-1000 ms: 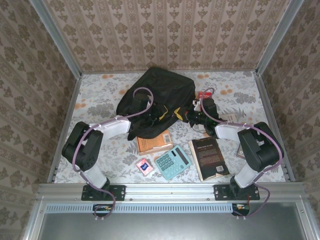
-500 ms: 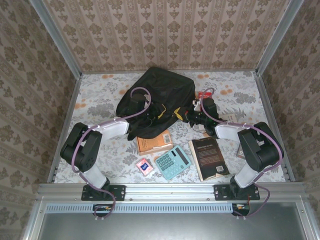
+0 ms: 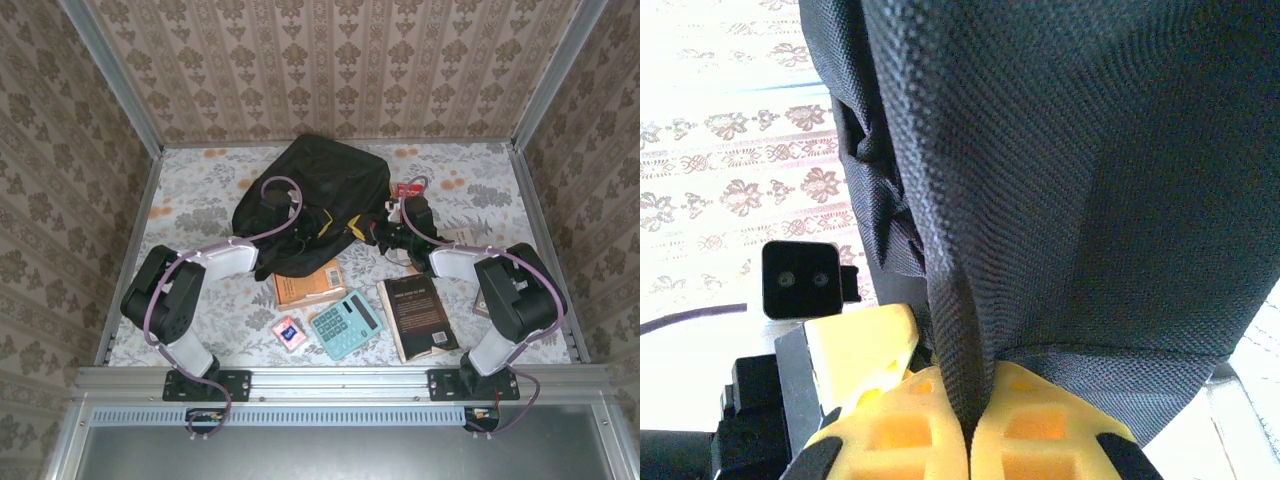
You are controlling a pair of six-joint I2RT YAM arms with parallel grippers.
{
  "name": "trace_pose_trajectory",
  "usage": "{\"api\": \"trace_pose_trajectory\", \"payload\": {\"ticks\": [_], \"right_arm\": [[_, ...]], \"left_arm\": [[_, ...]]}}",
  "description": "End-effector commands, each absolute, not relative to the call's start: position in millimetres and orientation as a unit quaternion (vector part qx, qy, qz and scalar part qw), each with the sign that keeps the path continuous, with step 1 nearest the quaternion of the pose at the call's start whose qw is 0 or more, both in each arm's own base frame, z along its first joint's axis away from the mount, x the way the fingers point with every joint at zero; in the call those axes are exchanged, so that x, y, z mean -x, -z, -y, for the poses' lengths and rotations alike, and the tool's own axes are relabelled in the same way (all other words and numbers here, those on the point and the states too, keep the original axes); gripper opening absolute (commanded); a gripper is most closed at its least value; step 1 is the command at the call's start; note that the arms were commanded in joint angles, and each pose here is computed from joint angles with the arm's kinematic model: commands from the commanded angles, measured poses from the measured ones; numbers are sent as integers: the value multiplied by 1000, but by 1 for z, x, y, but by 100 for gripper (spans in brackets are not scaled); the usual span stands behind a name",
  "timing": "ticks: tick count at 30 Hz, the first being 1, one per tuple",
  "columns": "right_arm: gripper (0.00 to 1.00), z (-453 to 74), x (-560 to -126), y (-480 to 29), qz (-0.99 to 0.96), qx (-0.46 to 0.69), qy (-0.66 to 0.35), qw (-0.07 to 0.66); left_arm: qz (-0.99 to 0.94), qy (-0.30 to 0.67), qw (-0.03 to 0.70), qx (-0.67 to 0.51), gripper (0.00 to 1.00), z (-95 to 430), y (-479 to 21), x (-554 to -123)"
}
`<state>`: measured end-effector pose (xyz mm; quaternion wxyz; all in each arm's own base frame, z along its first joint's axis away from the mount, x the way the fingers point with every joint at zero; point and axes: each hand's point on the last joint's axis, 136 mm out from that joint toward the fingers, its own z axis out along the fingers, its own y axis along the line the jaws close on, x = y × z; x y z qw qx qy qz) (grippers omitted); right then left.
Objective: Pack the student bag
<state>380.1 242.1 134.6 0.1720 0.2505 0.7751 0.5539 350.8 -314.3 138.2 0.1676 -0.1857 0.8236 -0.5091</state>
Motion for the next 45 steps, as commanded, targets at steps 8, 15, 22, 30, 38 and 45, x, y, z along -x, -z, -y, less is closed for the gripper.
{"api": "trace_pose_trajectory", "payload": {"ticks": [8,15,22,30,38,45], "right_arm": [[0,-249,-380,-147,-762,-230,-580,175],[0,-247,-381,-142,-765,-235,-573,177],[0,-232,-380,-133,-788,-247,-529,199],[0,-223,-379,-123,-806,-252,-495,205],[0,-218,-381,-120,-819,-248,-472,210],[0,-208,-382,-118,-843,-236,-435,209]], "left_arm": [[-821,519,161,176,13,321,-140,-343],[-819,518,169,177,0,316,-144,-342],[-829,501,179,171,0,303,-145,-334],[-850,469,191,143,0,288,-151,-317],[-868,436,206,116,0,271,-151,-302],[-879,405,235,89,0,252,-157,-291]]}}
